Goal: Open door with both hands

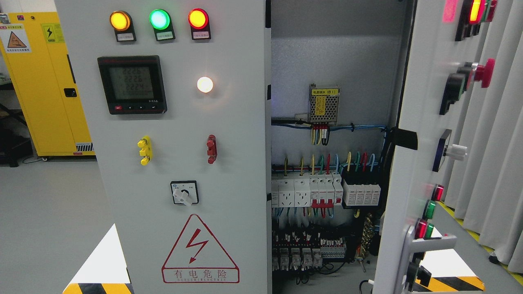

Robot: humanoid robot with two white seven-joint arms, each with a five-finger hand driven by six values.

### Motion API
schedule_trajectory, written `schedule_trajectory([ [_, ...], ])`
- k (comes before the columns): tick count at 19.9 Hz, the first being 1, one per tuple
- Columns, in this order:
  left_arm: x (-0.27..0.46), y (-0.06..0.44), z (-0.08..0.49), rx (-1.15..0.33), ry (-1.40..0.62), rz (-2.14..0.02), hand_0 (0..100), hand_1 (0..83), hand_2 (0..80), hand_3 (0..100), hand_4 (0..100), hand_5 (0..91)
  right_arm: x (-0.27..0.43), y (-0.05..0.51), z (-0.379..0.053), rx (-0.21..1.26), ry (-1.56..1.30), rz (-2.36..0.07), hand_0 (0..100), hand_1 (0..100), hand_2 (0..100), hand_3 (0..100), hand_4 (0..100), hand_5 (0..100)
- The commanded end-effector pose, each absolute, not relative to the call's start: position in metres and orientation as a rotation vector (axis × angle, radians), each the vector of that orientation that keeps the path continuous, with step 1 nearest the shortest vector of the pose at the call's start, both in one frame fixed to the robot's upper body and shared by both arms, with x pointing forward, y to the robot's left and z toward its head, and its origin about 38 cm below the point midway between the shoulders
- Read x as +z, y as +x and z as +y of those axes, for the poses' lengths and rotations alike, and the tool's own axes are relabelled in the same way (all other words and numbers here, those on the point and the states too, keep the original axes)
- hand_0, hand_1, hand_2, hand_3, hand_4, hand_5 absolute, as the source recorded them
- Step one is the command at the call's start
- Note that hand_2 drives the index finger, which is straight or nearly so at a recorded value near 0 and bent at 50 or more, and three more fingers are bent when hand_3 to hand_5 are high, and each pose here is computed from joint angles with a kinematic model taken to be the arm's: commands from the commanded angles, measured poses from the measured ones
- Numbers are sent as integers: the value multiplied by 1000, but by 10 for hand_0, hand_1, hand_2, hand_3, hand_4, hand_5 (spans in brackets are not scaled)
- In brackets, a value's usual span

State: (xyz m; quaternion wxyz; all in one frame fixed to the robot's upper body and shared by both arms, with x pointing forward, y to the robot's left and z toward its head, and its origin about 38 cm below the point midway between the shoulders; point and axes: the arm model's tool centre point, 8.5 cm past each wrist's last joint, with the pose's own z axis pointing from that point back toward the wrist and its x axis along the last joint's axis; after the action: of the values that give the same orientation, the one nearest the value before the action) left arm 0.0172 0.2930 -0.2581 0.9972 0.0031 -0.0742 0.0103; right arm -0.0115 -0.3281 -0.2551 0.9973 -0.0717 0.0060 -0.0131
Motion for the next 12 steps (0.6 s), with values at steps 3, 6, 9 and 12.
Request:
schedule_trajectory([
  [3,-258,27,289,26,-1,-177,383,115,0,0,0,0,-255,-12,-328,-30,-144,12,214,66,0,0,0,0],
  [6,-258,29,290,57,-6,-184,383,114,0,0,0,0,-255,-11,-329,-34,-144,10,214,66,0,0,0,0],
  [9,-257,44,293,60,-4,-228,385,112,0,0,0,0,-255,-12,-329,-37,-144,11,214,66,0,0,0,0],
  [12,-248,92,297,36,2,-438,393,104,0,0,0,0,-255,-12,-329,-37,-144,11,214,66,0,0,0,0],
])
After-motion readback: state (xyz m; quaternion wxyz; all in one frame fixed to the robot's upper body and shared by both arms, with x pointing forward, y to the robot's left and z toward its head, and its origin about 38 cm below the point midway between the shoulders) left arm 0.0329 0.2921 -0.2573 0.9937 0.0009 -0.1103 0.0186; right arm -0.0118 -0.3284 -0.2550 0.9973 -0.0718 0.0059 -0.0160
